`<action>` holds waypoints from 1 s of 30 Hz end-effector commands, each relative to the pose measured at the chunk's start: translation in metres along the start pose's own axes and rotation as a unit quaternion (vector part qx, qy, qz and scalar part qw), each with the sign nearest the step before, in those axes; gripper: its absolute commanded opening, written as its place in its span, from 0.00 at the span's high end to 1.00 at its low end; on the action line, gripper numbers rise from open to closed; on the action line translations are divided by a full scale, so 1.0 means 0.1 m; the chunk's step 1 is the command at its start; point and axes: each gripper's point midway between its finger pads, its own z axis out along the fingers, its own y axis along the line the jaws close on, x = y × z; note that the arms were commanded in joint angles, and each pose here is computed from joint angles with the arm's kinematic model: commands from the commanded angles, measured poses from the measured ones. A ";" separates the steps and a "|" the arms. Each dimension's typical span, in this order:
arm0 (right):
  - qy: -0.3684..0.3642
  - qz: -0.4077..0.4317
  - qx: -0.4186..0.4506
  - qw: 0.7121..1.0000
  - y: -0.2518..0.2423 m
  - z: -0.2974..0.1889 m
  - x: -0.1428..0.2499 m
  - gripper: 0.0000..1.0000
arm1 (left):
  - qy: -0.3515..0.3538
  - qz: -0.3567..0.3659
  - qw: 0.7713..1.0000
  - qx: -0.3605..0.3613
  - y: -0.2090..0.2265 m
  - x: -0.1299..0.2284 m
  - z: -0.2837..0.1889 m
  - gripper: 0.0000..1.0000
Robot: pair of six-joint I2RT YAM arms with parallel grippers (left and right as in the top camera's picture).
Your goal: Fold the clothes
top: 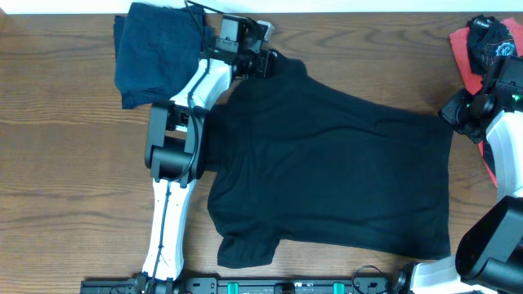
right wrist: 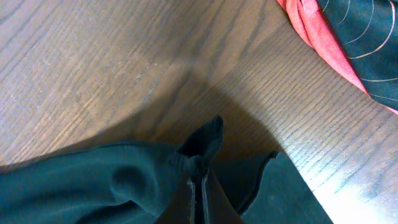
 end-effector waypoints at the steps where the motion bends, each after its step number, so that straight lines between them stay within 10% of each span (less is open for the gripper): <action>1: -0.006 -0.008 0.015 1.000 -0.03 0.00 0.00 0.99 | -0.034 -0.013 0.999 -0.007 0.09 -0.31 -0.36 0.94; 30: -0.025 0.025 0.032 0.999 -0.11 0.07 -0.04 0.99 | 0.094 -0.099 0.990 -0.029 -0.12 0.00 -1.53 0.94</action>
